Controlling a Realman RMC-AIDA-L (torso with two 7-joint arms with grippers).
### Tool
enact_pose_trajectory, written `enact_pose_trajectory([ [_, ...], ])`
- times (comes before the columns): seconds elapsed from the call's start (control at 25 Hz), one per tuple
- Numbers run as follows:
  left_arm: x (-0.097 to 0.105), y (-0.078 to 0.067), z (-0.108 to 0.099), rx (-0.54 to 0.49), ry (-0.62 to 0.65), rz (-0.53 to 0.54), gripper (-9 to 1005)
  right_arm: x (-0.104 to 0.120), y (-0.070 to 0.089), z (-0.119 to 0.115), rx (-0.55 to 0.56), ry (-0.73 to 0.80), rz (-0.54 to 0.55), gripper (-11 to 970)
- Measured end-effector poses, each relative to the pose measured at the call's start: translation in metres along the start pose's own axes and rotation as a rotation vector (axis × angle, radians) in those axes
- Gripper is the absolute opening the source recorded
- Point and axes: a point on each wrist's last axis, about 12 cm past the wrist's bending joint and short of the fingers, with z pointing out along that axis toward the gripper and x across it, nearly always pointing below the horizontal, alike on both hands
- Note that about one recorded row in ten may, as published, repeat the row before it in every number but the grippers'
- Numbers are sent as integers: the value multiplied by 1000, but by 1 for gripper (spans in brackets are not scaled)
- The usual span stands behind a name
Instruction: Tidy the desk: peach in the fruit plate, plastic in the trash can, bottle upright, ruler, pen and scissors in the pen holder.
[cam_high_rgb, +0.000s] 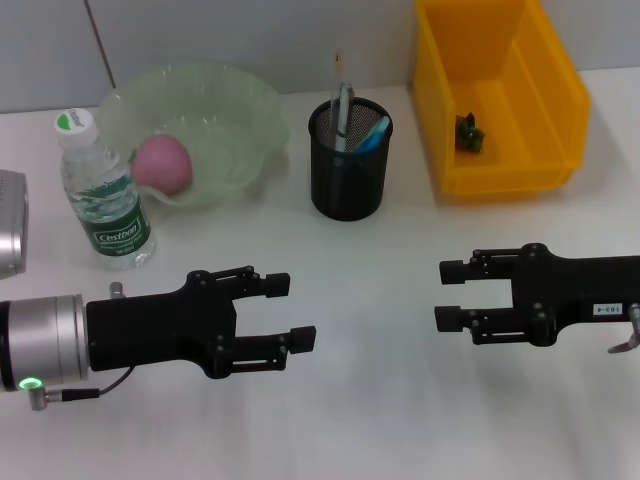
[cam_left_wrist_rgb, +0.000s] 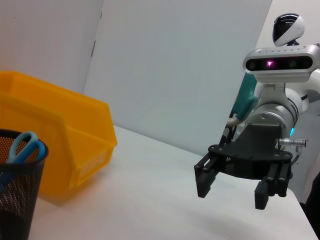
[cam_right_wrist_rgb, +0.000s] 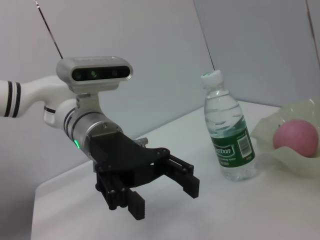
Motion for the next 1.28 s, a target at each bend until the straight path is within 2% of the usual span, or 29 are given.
enact_pose_trajectory([
  [1.28, 1, -3, 0, 19, -10, -5, 783, -6, 1, 1, -27, 4, -27, 674],
])
